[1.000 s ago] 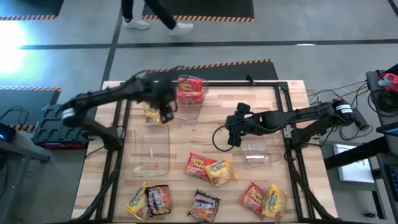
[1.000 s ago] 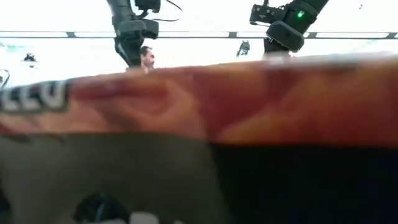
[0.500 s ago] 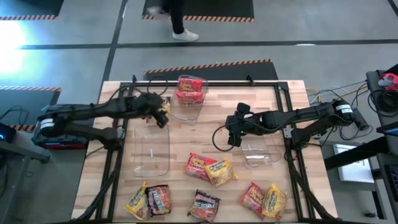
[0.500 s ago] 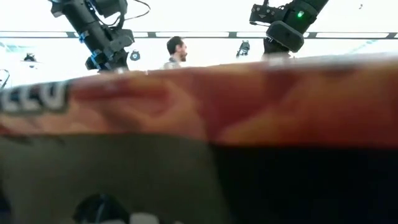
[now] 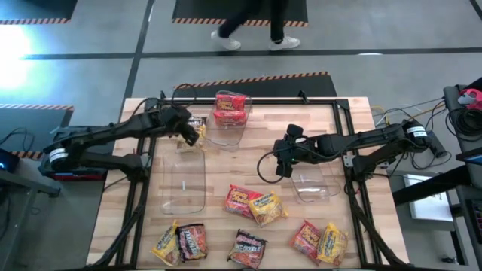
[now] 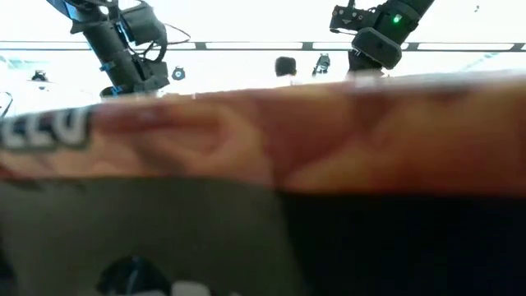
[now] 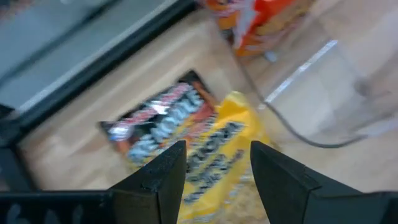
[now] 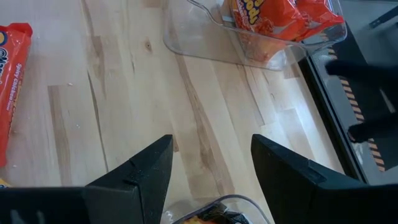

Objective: Sort Maruchan noodles
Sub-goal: Put the top right yellow pack noodle into the bottom left transparent bin

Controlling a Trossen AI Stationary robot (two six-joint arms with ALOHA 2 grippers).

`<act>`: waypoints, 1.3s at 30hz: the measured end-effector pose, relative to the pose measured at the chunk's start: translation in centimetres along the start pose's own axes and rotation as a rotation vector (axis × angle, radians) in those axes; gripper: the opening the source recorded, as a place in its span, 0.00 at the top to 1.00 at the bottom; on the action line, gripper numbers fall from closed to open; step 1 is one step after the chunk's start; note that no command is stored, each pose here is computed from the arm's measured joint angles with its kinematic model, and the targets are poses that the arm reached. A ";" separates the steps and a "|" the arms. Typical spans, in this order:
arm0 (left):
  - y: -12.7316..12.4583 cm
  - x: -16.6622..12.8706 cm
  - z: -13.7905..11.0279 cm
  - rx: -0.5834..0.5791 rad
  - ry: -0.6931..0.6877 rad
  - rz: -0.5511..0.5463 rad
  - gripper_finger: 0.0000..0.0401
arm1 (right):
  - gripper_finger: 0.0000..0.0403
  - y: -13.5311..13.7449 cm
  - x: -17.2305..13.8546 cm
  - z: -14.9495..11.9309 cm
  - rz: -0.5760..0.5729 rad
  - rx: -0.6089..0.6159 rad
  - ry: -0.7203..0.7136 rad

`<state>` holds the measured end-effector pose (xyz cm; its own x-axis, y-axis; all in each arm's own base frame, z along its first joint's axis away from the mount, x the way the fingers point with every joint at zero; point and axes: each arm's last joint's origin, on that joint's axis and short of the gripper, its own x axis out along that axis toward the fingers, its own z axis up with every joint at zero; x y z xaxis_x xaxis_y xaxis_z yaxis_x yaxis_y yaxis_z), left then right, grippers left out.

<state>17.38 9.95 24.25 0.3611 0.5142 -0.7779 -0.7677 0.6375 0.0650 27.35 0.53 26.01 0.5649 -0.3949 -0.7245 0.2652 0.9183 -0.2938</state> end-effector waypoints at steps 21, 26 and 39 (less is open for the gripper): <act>0.6 1.0 -1.1 -0.022 0.136 -0.012 0.60 | 0.48 0.3 0.0 1.6 0.049 0.097 -0.148; 0.0 1.0 0.0 -0.042 0.008 -0.083 0.60 | 0.48 0.3 0.0 1.6 0.050 0.109 -0.148; -3.5 -0.1 1.5 -0.079 -0.121 -0.518 0.60 | 0.48 1.1 0.2 0.8 0.423 0.428 0.037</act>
<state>20.83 8.55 25.04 0.7577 0.2094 -0.6181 -0.5089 0.7826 -0.3586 28.35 1.40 26.03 0.6646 0.0106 -0.7471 0.3185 0.9005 0.2961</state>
